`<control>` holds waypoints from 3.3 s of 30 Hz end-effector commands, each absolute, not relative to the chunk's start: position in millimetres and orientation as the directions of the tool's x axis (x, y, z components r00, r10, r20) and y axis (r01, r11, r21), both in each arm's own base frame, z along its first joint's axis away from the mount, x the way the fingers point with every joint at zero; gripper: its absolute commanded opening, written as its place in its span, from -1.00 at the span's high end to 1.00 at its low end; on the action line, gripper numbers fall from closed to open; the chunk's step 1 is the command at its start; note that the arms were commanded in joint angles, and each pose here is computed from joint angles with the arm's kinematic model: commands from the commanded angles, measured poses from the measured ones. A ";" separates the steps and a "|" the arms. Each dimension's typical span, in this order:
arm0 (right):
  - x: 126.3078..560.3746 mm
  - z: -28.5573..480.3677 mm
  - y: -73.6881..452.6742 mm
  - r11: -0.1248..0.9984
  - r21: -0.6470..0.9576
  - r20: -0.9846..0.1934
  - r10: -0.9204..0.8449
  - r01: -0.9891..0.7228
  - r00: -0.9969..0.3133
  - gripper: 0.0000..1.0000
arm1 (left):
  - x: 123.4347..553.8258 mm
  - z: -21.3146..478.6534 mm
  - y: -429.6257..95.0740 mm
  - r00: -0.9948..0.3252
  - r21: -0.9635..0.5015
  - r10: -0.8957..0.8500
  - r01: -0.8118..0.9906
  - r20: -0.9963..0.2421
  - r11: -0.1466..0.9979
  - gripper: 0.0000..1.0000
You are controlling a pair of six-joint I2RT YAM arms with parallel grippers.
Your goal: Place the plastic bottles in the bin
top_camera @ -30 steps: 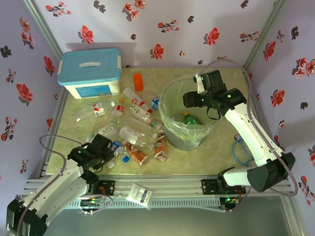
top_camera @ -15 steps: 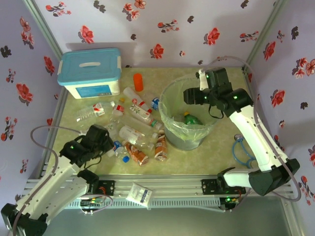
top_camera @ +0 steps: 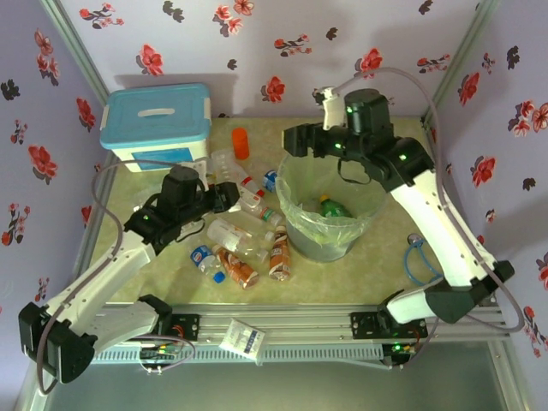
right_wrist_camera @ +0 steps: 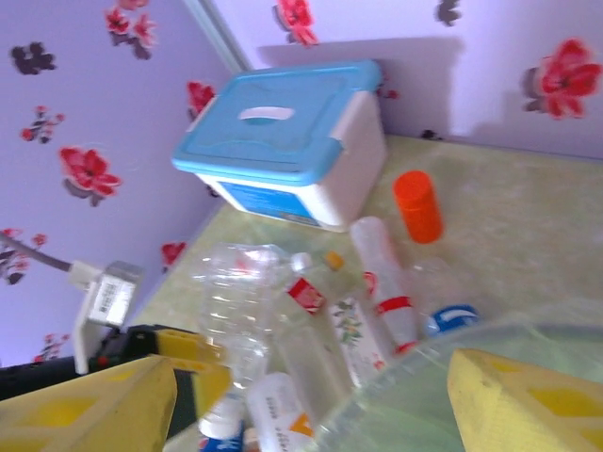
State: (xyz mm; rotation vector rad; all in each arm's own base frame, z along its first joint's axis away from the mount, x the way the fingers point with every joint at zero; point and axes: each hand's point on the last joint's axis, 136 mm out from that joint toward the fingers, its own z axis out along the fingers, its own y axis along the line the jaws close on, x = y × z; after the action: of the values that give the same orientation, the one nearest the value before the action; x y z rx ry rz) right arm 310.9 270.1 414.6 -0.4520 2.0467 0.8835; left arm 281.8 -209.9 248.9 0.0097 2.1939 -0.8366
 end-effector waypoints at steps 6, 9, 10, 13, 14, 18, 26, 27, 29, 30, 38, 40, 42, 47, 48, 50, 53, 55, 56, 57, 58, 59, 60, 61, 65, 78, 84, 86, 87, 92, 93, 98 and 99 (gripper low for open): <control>314.2 404.9 342.6 0.530 0.550 -0.752 -0.023 -0.646 -0.659 -0.57 | 266.2 311.4 -252.4 -0.565 -0.532 -0.167 0.578 -0.808 0.619 0.03; 320.3 390.1 355.9 0.532 0.564 -0.725 -0.047 -0.631 -0.687 -0.59 | 264.4 316.2 -253.7 -0.554 -0.527 -0.167 0.591 -0.815 0.611 0.03; 321.0 386.4 359.8 0.528 0.572 -0.715 -0.054 -0.628 -0.697 -0.58 | 264.4 318.4 -253.7 -0.548 -0.524 -0.169 0.595 -0.819 0.609 0.04; 320.0 374.4 374.1 0.508 0.597 -0.688 -0.074 -0.621 -0.722 -0.58 | 265.1 320.8 -255.3 -0.539 -0.523 -0.175 0.603 -0.824 0.602 0.05; 320.1 370.2 378.4 0.505 0.603 -0.679 -0.081 -0.618 -0.730 -0.58 | 265.6 322.1 -255.6 -0.535 -0.524 -0.181 0.606 -0.825 0.599 0.06; 324.8 356.4 384.9 0.515 0.614 -0.656 -0.090 -0.599 -0.749 -0.51 | 265.9 325.0 -256.7 -0.526 -0.523 -0.187 0.614 -0.829 0.591 0.08; 330.5 349.5 390.7 0.514 0.624 -0.645 -0.087 -0.589 -0.759 0.05 | 264.8 321.1 -255.9 -0.529 -0.525 -0.186 0.612 -0.828 0.591 0.09; 330.5 349.5 390.6 0.515 0.623 -0.645 -0.087 -0.589 -0.759 0.09 | 265.2 320.2 -255.7 -0.530 -0.524 -0.185 0.611 -0.828 0.593 0.08; 330.7 352.2 389.4 0.516 0.621 -0.651 -0.080 -0.590 -0.755 0.11 | 265.1 319.4 -255.2 -0.531 -0.526 -0.188 0.607 -0.826 0.596 0.08; 331.5 353.2 388.7 0.517 0.619 -0.654 -0.076 -0.591 -0.752 0.11 | 265.6 319.3 -254.4 -0.529 -0.525 -0.190 0.605 -0.827 0.599 0.04; 342.3 392.3 376.2 0.535 0.548 -0.747 -0.032 -0.642 -0.664 0.14 | 265.5 303.7 -233.8 -0.538 -0.525 -0.218 0.523 -0.814 0.671 -0.74; 348.0 407.0 367.6 0.551 0.521 -0.776 -0.014 -0.652 -0.631 0.16 | 262.9 296.1 -225.9 -0.551 -0.532 -0.228 0.489 -0.803 0.691 -0.97; 353.4 421.9 357.1 0.562 0.504 -0.797 0.010 -0.656 -0.604 0.17 | 259.3 285.4 -216.6 -0.575 -0.538 -0.233 0.443 -0.784 0.717 -0.99; 365.5 455.7 314.9 0.611 0.461 -0.842 0.072 -0.643 -0.534 0.18 | 245.5 239.3 -184.6 -0.683 -0.544 -0.260 0.237 -0.682 0.805 -0.99; 367.4 460.0 304.8 0.626 0.453 -0.848 0.082 -0.634 -0.524 0.17 | 242.3 229.4 -177.1 -0.704 -0.541 -0.274 0.184 -0.655 0.821 -0.99; 370.3 467.2 281.0 0.664 0.433 -0.858 0.098 -0.610 -0.504 0.18 | 233.6 208.9 -159.5 -0.743 -0.526 -0.314 0.059 -0.591 0.848 -0.99; 369.1 470.1 241.9 0.740 0.380 -0.873 0.089 -0.555 -0.480 0.18 | 216.7 182.7 -134.6 -0.776 -0.492 -0.388 -0.115 -0.498 0.863 -0.99; 366.4 464.0 214.5 0.799 0.332 -0.877 0.065 -0.502 -0.477 0.19 | 205.4 171.3 -123.9 -0.779 -0.487 -0.435 -0.194 -0.451 0.852 -0.99; 365.2 458.9 202.2 0.825 0.312 -0.873 0.052 -0.472 -0.485 0.19 | 201.2 166.5 -119.4 -0.775 -0.487 -0.461 -0.229 -0.433 0.843 -0.99; 363.9 452.2 189.1 0.852 0.287 -0.868 0.037 -0.438 -0.495 0.19 | 196.7 160.8 -114.8 -0.770 -0.487 -0.484 -0.261 -0.416 0.834 -0.99; 362.4 443.7 178.2 0.875 0.263 -0.860 0.022 -0.407 -0.509 0.19 | 193.0 156.1 -112.5 -0.765 -0.494 -0.503 -0.281 -0.402 0.823 -0.99; 360.6 437.1 169.7 0.891 0.244 -0.854 0.011 -0.382 -0.520 0.20 | 190.1 151.6 -110.8 -0.762 -0.500 -0.517 -0.296 -0.391 0.814 -0.99; 358.2 427.7 162.4 0.907 0.224 -0.842 -0.003 -0.356 -0.539 0.20 | 187.6 147.4 -109.1 -0.754 -0.510 -0.537 -0.314 -0.379 0.801 -0.99; 355.6 417.0 157.1 0.920 0.207 -0.828 -0.017 -0.334 -0.561 0.20 | 185.0 142.4 -107.5 -0.748 -0.519 -0.555 -0.331 -0.366 0.788 -0.99; 345.8 369.0 153.4 0.929 0.215 -0.754 -0.037 -0.300 -0.656 0.20 | 174.2 118.5 -103.6 -0.730 -0.532 -0.617 -0.412 -0.294 0.740 -0.99; 319.4 251.6 172.1 0.929 0.267 -0.546 -0.075 -0.258 -0.835 0.21 | 162.8 78.4 -115.0 -0.721 -0.545 -0.675 -0.508 -0.153 0.667 -0.94; 312.1 219.1 180.2 0.923 0.313 -0.495 -0.042 -0.223 -0.868 0.20 | 159.6 64.5 -115.7 -0.718 -0.531 -0.683 -0.529 -0.135 0.662 -0.92; 311.0 211.0 179.6 0.925 0.315 -0.485 -0.034 -0.211 -0.874 0.20 | 158.5 60.4 -114.6 -0.715 -0.526 -0.687 -0.537 -0.131 0.659 -0.90; 310.7 205.9 178.6 0.928 0.313 -0.478 -0.030 -0.203 -0.878 0.20 | 158.2 58.5 -114.4 -0.712 -0.526 -0.690 -0.541 -0.128 0.656 -0.89; 308.9 188.0 175.2 0.938 0.296 -0.450 -0.030 -0.181 -0.892 0.11 | 156.3 52.5 -114.0 -0.715 -0.521 -0.688 -0.542 -0.126 0.659 -0.85; 308.4 186.2 175.6 0.937 0.297 -0.445 -0.033 -0.182 -0.895 0.08 | 154.3 50.1 -112.1 -0.719 -0.506 -0.683 -0.545 -0.128 0.669 -0.85; 307.7 185.3 174.5 0.940 0.291 -0.444 -0.035 -0.181 -0.895 -0.10 | 151.7 45.1 -111.6 -0.731 -0.487 -0.669 -0.540 -0.133 0.686 -0.84; 307.9 184.1 173.7 0.941 0.289 -0.441 -0.033 -0.177 -0.897 -0.14 | 152.3 44.8 -111.8 -0.730 -0.489 -0.670 -0.540 -0.134 0.685 -0.84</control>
State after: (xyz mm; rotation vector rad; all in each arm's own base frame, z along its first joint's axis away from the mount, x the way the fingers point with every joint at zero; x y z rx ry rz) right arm 307.7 172.6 182.7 -0.1628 2.6676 0.4486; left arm 155.0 -113.6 51.4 -0.9579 2.5866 -0.6351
